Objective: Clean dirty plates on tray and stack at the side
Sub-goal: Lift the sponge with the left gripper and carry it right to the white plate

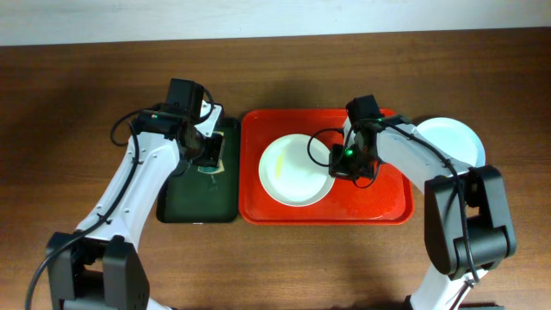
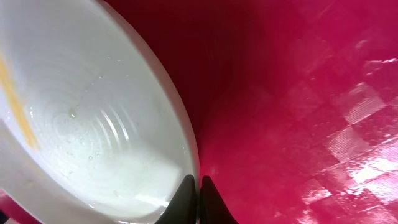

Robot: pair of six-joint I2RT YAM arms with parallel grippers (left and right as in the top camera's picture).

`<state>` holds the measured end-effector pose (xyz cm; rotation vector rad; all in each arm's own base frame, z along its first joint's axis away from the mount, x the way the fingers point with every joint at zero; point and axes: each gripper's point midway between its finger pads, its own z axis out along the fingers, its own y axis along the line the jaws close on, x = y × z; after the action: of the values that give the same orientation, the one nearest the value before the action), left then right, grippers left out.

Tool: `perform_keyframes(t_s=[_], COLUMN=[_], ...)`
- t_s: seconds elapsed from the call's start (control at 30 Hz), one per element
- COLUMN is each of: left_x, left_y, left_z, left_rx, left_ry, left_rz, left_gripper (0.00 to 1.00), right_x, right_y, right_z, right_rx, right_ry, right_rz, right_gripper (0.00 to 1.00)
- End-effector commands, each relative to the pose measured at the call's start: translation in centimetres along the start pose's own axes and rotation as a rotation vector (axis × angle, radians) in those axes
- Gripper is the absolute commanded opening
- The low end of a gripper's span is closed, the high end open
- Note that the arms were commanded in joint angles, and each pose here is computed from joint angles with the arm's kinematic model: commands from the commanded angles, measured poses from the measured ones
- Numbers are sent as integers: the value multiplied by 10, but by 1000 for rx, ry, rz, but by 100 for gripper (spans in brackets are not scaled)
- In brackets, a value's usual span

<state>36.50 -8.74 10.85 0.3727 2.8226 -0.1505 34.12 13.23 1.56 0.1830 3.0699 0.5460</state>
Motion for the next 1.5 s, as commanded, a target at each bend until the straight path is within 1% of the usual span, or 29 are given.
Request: perform_keyframes(t_s=[0.0,0.1,0.17,0.23,0.47,0.53,0.6,0.67,0.8,0.93,1.03,1.2,1.4,1.47], left_x=[8,7,7,7,7,7,7,7,7,7,7,7,13,10], left_y=[1,1,1,1,1,1,1,1,1,1,1,1,4,9], left_z=[6,6,6,6,6,6,6,6,6,6,6,9,28,25], left_rx=[-8,-8,-8,-8,-8,-8,-8,-8,-8,-8,-8,-8,-18,-42], left_ry=[21,20,19,20,19,19,17,17,17,16,16,21,82,121], left_rz=[20,20,20,20,20,20,20,20,12,12,6,-4,-42,-74], left_gripper=[0,0,0,0,0,0,0,0,0,0,0,0,0,0], right_x=[-3,-3,-3,-5,-15,-15,-15,-15,-14,-10,-6,-5,-6,-6], right_y=[8,8,8,8,1,2,2,2,2,1,10,11,11,11], right_z=[-3,-3,-3,-3,-4,-4,-4,-4,-4,-3,-3,-3,-3,-3], right_rx=[-31,-31,-31,-30,13,13,13,13,11,10,-41,-46,-47,-48], right_ry=[-6,-6,-7,-16,-61,-61,-61,-60,-55,-41,-16,-14,-15,-18], right_rz=[-15,-14,-14,-18,-26,-26,-26,-25,-25,-20,-19,-19,-19,-20], right_gripper=[4,6,28,32,30,22,20,13,4,4,4,4,4,4])
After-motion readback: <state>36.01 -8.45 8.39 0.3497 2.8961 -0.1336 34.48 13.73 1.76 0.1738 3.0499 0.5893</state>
